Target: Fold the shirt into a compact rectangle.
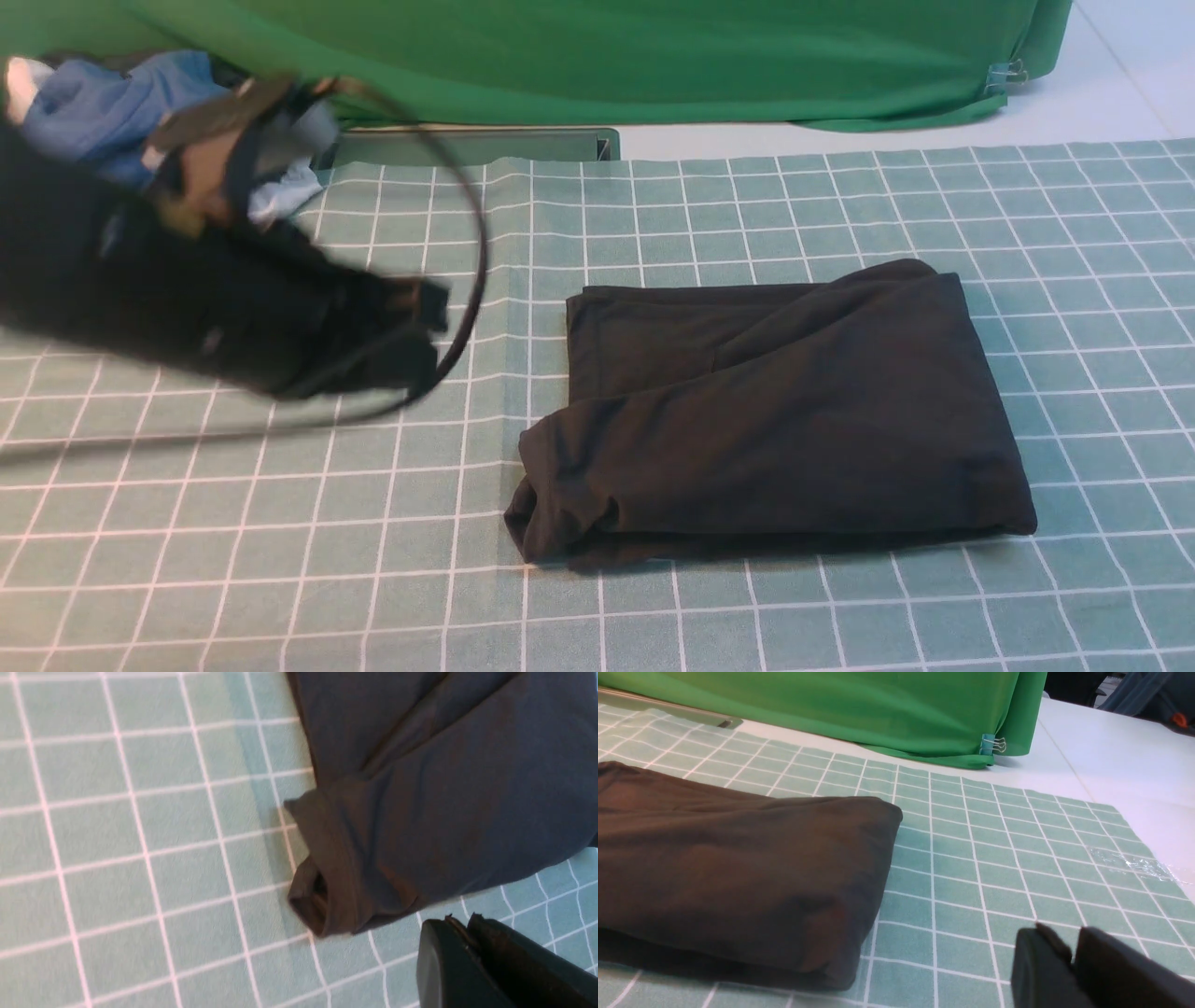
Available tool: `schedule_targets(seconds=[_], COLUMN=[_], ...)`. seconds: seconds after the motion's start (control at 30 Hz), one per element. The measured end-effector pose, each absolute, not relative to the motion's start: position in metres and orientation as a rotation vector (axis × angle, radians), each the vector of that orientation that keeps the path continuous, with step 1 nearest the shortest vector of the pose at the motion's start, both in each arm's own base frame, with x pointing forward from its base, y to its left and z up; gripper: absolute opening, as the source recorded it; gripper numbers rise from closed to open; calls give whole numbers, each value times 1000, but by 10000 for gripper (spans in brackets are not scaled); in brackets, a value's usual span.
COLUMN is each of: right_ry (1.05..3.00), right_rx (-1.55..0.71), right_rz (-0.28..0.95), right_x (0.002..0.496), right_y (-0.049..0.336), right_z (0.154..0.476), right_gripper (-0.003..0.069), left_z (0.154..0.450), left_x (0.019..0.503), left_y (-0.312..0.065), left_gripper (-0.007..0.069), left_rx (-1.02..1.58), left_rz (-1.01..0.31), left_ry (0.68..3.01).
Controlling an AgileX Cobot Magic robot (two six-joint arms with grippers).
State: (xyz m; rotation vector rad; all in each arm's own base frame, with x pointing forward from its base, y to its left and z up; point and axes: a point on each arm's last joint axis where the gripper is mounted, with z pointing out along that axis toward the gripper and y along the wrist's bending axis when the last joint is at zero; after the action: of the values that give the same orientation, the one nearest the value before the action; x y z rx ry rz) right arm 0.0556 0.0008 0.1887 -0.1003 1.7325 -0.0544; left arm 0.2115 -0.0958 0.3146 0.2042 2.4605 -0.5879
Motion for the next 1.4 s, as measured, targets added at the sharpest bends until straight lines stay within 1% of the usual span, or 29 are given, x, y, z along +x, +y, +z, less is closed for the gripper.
schedule_targets(seconds=[0.03, 0.1, 0.13, 0.17, 0.37, 0.5, 0.73, 1.07, 1.23, 1.37, 1.4], right_ry=[1732, 1732, 1732, 1732, 1732, 1733, 1733, 1733, 1733, 1733, 1733], right_rx=[-101, -101, -101, -101, -101, -100, -100, -100, -100, -100, -100], right_rz=[-55, -55, -55, -55, -55, -55, -55, -55, -55, -55, -55], right_x=[56, 56, 56, 56, 56, 56, 56, 56, 56, 56, 56], right_y=[1, 1, 1, 1, 1, 1, 1, 1, 1, 1, 1], right_z=[189, 189, 189, 189, 189, 189, 189, 189, 189, 189, 189], right_gripper=[144, 148, 149, 152, 162, 165, 176, 184, 195, 198, 200], left_z=[307, 303, 299, 296, 288, 289, 307, 308, 307, 300, 292], left_x=[197, 173, 170, 154, 96, 73, 63, 65, 67, 71, 71], left_y=[-91, -82, -81, -75, -56, -49, -39, -37, -34, -31, -28], left_gripper=[34, 34, 34, 34, 34, 34, 34, 35, 35, 35, 35], left_rx=[182, 173, 170, 156, 98, 92, 43, 64, 158, 125, 110], left_rz=[-596, -598, -597, -604, -688, -730, -724, -666, -531, -490, -464], left_ry=[2433, 2364, 2366, 2316, 2103, 1987, 1754, 1731, 1713, 1666, 1641])
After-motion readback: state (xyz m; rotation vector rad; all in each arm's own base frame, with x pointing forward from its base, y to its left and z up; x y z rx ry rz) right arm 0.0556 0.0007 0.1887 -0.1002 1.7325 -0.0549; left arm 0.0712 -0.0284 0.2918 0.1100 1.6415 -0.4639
